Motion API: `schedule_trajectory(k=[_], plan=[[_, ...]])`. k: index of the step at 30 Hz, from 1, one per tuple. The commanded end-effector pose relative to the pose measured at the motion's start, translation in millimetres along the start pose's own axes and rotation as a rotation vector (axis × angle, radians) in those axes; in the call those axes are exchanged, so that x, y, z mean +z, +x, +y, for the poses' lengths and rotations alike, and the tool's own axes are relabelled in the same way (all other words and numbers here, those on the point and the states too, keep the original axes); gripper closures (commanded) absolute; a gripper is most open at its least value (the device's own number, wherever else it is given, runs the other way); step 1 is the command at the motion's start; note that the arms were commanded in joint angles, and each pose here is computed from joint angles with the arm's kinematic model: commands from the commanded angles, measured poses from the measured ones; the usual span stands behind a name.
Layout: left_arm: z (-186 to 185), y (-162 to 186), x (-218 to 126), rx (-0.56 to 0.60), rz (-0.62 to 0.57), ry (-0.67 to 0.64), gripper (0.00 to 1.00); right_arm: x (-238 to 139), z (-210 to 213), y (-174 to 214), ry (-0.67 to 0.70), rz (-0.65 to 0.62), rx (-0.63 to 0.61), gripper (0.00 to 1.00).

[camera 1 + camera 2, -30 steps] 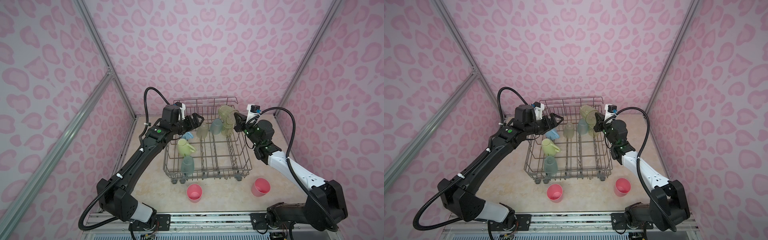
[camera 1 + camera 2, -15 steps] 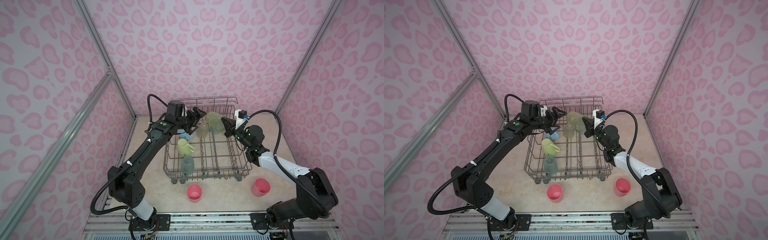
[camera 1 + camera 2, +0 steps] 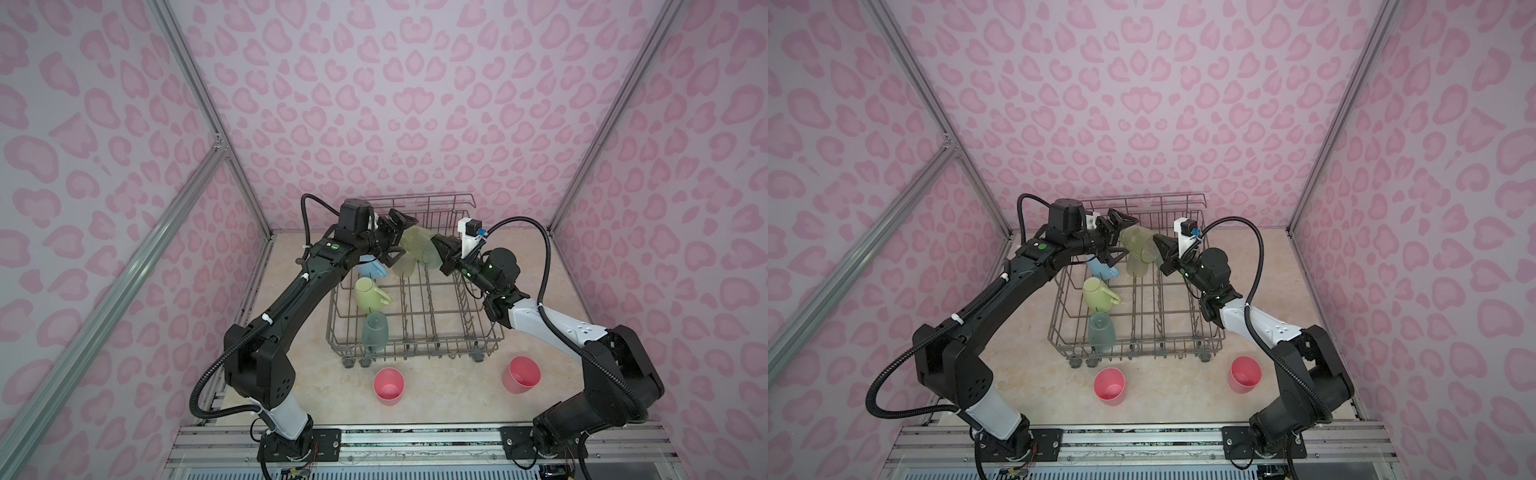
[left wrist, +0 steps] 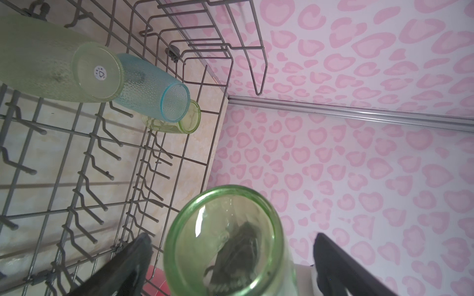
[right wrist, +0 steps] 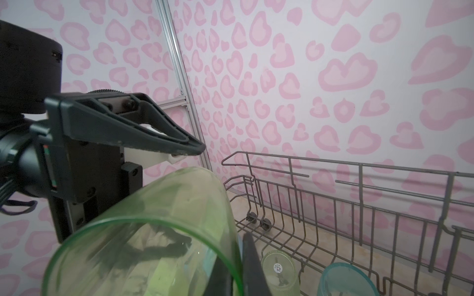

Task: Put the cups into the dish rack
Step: 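Bring the green cup toward the left gripper while the left reaches to grasp it, then close the left gripper on the green cup while the right opens and draws back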

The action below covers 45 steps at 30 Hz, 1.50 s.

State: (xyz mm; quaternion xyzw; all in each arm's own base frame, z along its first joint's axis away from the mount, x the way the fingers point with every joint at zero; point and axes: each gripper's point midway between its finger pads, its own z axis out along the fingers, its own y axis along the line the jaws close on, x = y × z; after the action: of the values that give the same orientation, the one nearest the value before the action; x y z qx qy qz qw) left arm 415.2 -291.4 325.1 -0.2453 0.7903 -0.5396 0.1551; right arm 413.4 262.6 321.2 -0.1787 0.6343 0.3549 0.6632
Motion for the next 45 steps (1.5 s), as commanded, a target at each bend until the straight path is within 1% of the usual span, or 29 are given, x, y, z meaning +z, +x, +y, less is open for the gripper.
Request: schedule_trajectory(k=[1, 5, 7, 10, 13, 21, 23, 26, 32, 34, 37, 42, 45], plan=[[-11.6, 1.5, 5.6, -0.003, 0.016, 0.051, 0.01, 3.6, 6.6, -10.0, -0.036, -0.042, -0.023, 1.0], [-10.9, 3.7, 14.0, -0.019, 0.035, 0.06, 0.04, 7.2, 6.6, -6.7, -0.038, -0.034, -0.02, 1.0], [-9.0, 3.0, 17.1, -0.027, 0.037, 0.062, 0.12, 8.2, 6.2, -6.2, -0.039, -0.032, -0.019, 1.0], [-7.9, 1.9, 19.9, -0.031, 0.037, 0.073, 0.18, 9.4, 6.2, -5.3, -0.036, -0.026, -0.021, 1.0], [-9.2, 1.2, 21.1, -0.025, 0.036, 0.084, 0.28, 9.7, 4.5, -4.6, -0.028, -0.02, -0.026, 1.0], [-7.9, -1.3, 26.1, -0.011, 0.038, 0.094, 0.38, 10.2, 0.4, -0.8, -0.01, -0.003, -0.022, 1.0], [-7.4, -1.3, 27.8, -0.008, 0.042, 0.096, 0.38, 9.6, 0.6, -0.9, -0.007, -0.003, -0.023, 0.96], [-5.9, -2.7, 30.1, -0.005, 0.044, 0.096, 0.39, 9.1, -1.4, -1.2, 0.004, -0.001, -0.024, 0.85], [-6.4, -12.7, 28.6, 0.017, 0.022, 0.096, 0.41, 6.6, -3.3, 1.2, 0.014, 0.016, -0.021, 0.74], [-5.5, -19.9, 25.8, 0.027, -0.001, 0.092, 0.42, 4.9, -3.4, 2.0, 0.019, 0.024, -0.022, 0.65], [-2.7, -28.9, 23.2, 0.04, -0.029, 0.083, 0.43, 2.3, -5.2, 4.8, 0.034, 0.038, -0.017, 0.56], [1.9, -38.5, 25.4, 0.073, -0.057, 0.07, 0.44, -0.4, -6.5, 8.5, 0.045, 0.056, 0.0, 0.47], [4.4, -44.3, 25.4, 0.111, -0.084, 0.057, 0.45, -4.9, -12.1, 9.5, 0.083, 0.087, 0.024, 0.43]])
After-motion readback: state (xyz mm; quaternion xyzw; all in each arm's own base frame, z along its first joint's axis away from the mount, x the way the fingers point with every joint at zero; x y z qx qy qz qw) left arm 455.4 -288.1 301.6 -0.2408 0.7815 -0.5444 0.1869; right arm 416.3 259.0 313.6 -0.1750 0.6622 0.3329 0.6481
